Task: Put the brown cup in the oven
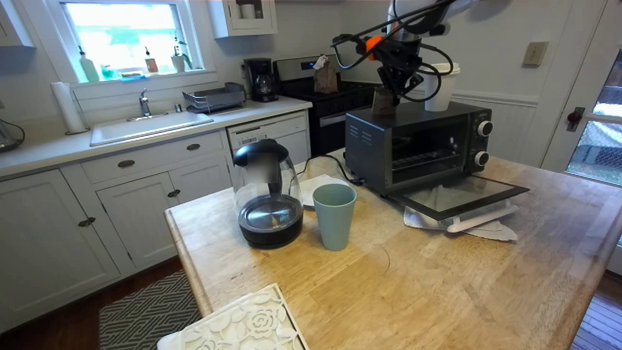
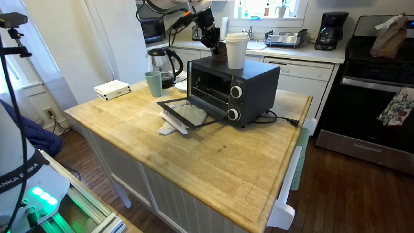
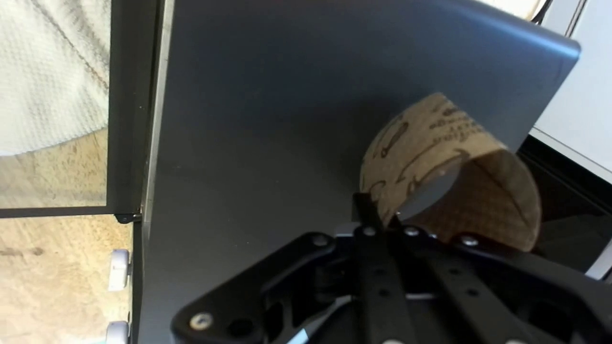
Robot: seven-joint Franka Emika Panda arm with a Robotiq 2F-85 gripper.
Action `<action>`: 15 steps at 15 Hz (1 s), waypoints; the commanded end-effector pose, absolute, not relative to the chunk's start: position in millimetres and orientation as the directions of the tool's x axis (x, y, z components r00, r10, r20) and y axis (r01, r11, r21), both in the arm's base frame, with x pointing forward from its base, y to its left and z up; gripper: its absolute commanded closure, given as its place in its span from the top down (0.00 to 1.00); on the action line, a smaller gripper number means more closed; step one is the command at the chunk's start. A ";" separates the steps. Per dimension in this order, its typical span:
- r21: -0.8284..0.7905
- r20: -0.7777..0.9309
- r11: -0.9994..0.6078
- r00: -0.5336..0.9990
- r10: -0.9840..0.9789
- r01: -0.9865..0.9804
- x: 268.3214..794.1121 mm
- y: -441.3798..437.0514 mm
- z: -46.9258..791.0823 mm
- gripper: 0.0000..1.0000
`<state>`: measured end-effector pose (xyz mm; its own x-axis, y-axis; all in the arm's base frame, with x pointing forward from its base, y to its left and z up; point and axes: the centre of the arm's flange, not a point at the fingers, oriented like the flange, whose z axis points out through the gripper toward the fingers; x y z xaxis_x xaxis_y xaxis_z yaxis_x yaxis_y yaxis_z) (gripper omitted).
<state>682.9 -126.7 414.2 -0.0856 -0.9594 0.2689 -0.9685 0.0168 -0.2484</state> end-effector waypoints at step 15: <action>0.005 0.269 -0.288 0.278 -0.922 -0.958 494.2 -124.9 428.4 0.00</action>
